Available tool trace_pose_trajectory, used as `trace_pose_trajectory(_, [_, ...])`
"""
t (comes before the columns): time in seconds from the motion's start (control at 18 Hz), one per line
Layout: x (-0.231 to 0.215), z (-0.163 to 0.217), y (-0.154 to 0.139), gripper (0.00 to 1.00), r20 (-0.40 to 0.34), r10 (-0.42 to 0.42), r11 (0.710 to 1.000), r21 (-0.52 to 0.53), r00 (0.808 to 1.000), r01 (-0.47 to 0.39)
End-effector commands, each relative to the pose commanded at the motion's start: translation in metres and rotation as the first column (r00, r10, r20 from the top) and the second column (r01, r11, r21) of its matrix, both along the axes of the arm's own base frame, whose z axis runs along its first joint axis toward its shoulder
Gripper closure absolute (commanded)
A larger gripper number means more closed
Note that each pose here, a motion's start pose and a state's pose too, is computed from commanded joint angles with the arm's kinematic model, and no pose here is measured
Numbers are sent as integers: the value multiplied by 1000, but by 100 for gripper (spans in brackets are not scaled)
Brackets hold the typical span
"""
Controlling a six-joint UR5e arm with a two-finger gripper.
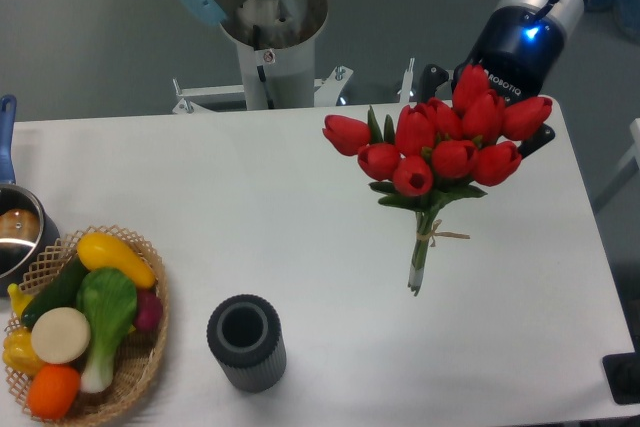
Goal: Place the flowers on the table
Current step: 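Tilt the held red tulip bouquet, swinging the blooms downward, then lower the tulip bouquet toward the table beside the black cup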
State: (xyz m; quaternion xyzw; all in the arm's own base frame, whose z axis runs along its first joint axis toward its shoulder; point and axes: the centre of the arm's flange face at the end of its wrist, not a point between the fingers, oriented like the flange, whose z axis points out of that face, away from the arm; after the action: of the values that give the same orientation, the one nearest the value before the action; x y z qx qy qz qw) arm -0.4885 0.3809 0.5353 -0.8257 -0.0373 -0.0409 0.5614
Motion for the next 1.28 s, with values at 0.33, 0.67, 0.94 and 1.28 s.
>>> trace_pose_trajectory(0.33, [-2,-3,-7,63,-98,127,970,-193,987,-144])
trace_pose_trajectory(0.67, [27,-27,35,63,-237,150,865,-439,960,-243])
trace_pose_trajectory(0.94, [39,-65,53,63,-266,97,812,-536,959,-230])
trace_pose_trajectory(1.28, [56,-135,67,63,-275,-71,728,-671,959,-138])
